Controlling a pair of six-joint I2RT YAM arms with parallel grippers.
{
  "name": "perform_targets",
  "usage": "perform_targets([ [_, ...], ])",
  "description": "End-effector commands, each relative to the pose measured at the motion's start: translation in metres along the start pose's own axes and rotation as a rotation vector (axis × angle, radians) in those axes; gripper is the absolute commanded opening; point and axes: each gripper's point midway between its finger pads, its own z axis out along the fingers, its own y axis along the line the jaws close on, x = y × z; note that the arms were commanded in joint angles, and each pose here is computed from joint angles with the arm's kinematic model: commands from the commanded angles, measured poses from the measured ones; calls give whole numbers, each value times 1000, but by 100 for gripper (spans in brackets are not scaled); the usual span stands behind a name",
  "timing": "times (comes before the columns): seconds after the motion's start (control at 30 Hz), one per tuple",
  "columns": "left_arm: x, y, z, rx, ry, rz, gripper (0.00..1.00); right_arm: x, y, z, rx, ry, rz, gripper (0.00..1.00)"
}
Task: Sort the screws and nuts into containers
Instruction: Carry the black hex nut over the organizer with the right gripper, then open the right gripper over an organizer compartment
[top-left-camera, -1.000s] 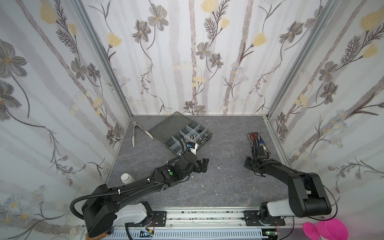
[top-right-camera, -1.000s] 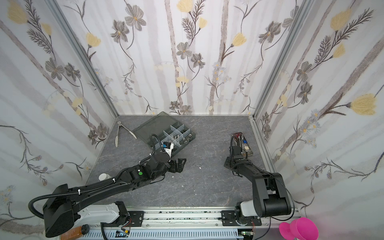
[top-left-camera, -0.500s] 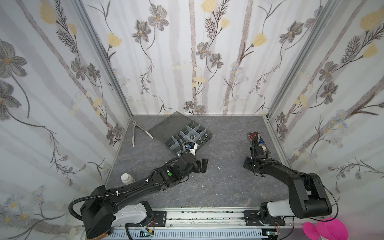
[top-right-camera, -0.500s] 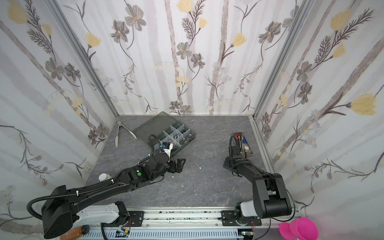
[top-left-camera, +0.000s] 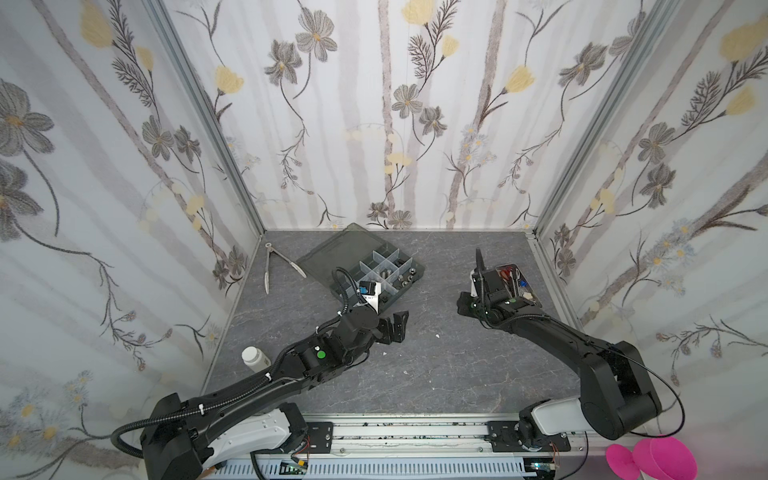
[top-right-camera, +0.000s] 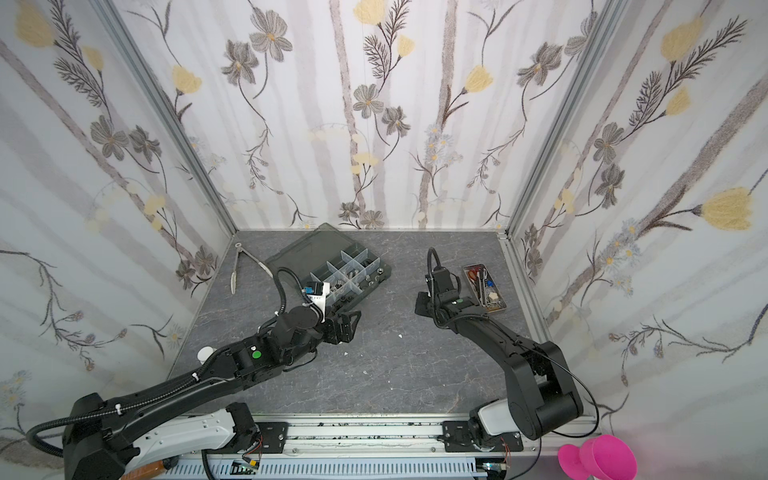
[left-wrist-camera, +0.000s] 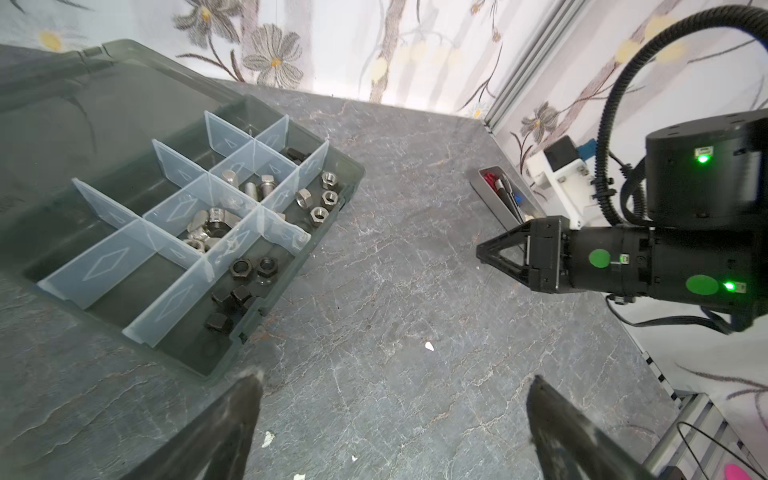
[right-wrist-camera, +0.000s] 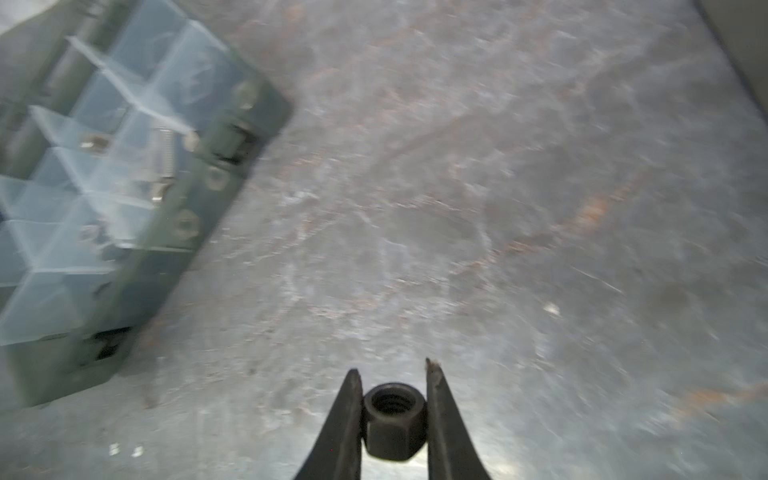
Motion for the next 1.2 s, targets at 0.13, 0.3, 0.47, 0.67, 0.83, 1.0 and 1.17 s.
perform_targets([
  [0.13, -11, 29, -32, -92, -57, -12, 100, -10, 107, 28, -167, 36, -97, 16],
  [0.3, -16, 41, -51, -123, -85, -13, 100, -1, 168, 53, -242, 80, -157, 16],
  [0.47, -17, 51, -63, -145, -98, -15, 100, 10, 207, 77, -276, 127, -193, 17],
  [0.67, -14, 58, -66, -157, -99, -14, 100, 17, 219, 98, -273, 156, -194, 18],
  [0.83, -14, 60, -65, -162, -99, -10, 100, 20, 217, 103, -267, 167, -195, 26],
  [1.0, -16, 59, -62, -168, -94, -5, 100, 20, 220, 101, -282, 167, -205, 41],
  [1.17, -26, 61, -63, -194, -98, -2, 100, 9, 224, 90, -299, 137, -230, 48],
])
